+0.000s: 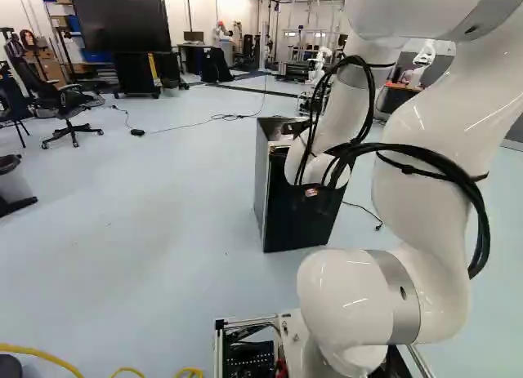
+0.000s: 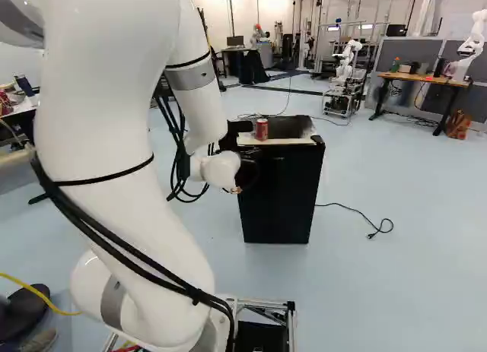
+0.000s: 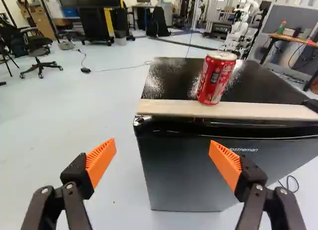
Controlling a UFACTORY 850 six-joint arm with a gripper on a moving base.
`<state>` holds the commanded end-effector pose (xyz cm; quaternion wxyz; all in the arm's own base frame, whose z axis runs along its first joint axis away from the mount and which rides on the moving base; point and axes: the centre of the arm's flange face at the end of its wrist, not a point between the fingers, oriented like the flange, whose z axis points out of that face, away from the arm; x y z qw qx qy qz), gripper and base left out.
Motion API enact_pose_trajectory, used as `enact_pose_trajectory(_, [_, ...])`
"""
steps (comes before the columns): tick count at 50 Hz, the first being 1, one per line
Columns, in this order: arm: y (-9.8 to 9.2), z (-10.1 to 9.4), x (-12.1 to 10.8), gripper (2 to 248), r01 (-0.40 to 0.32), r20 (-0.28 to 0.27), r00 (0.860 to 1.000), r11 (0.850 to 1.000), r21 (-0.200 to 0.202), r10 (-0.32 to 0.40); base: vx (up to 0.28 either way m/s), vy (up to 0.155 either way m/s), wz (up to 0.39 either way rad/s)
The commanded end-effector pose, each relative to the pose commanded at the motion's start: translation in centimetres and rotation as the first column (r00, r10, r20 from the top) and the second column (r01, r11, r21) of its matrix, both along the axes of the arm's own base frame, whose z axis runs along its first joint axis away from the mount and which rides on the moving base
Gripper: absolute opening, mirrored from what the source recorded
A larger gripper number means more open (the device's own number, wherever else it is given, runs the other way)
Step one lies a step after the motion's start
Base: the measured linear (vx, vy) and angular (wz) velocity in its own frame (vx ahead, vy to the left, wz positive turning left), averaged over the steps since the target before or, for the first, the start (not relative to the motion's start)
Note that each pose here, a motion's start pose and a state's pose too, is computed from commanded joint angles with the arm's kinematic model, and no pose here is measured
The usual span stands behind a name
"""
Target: Grab a drink from the fridge
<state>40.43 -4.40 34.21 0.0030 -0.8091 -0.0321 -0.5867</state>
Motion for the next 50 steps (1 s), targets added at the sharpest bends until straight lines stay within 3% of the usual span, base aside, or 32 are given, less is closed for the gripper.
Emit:
enact_pose_trajectory(10, [-0.1,0.9,0.1,247,0.028,0.105,0.994,0.999,0.015,-0.03,0.0,0.0,0.0])
enact_pose_trajectory(22, [-0.7,1.8,1.2,247,0.068,0.214,0.974,0.997,0.031,-0.073,0.0,0.0,0.0])
enact_pose_trajectory(50, [-2.9,1.6,6.2,247,0.103,0.257,0.96,0.994,0.033,-0.108,0.0,0.0,0.0])
